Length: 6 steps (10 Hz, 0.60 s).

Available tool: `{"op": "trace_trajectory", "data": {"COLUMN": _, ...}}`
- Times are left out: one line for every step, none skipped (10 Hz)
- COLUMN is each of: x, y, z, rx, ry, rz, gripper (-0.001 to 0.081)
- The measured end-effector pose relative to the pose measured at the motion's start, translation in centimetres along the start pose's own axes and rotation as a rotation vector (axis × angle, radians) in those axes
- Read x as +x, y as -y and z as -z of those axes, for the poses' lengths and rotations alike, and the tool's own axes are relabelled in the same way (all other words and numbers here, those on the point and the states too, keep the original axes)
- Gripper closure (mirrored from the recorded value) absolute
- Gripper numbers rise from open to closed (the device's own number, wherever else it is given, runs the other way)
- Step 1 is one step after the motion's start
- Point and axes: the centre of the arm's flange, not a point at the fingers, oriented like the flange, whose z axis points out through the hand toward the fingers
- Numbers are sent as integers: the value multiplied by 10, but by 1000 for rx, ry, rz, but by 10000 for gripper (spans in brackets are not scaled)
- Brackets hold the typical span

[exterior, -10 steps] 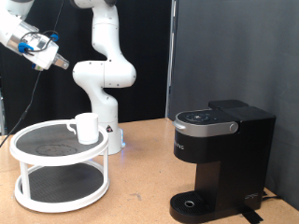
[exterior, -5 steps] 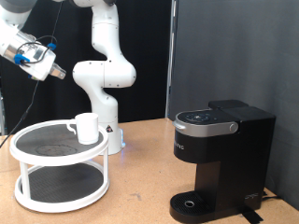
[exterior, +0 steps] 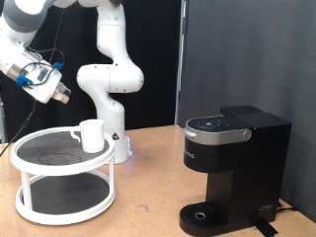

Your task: Make a cup of coffee with the keurig machine

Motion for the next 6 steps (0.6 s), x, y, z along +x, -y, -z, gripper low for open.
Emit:
{"op": "trace_trajectory", "data": {"x": 7, "y": 5, "z": -7, "rx": 23, "ry": -23, "rz": 10, "gripper": 297}}
{"op": "trace_trajectory", "data": {"x": 13, "y": 9, "z": -13, "rx": 35, "ry": -39, "rz": 13, "gripper": 297}}
{"op": "trace_trajectory", "data": {"x": 18, "y": 12, "z": -20, "rx": 41, "ry": -49, "rz": 6, "gripper": 134}}
{"op": "trace_trajectory", "data": {"x": 22, "y": 15, "z": -27, "rx": 42, "ry": -54, "rz": -1, "gripper": 134}}
{"op": "trace_trajectory", "data": {"x": 25, "y": 18, "z": -33, "rx": 40, "ry": -58, "rz": -4, "gripper": 84}}
{"op": "trace_trajectory", "data": {"x": 28, "y": 19, "z": -38, "rx": 43, "ry": -60, "rz": -7, "gripper": 74}}
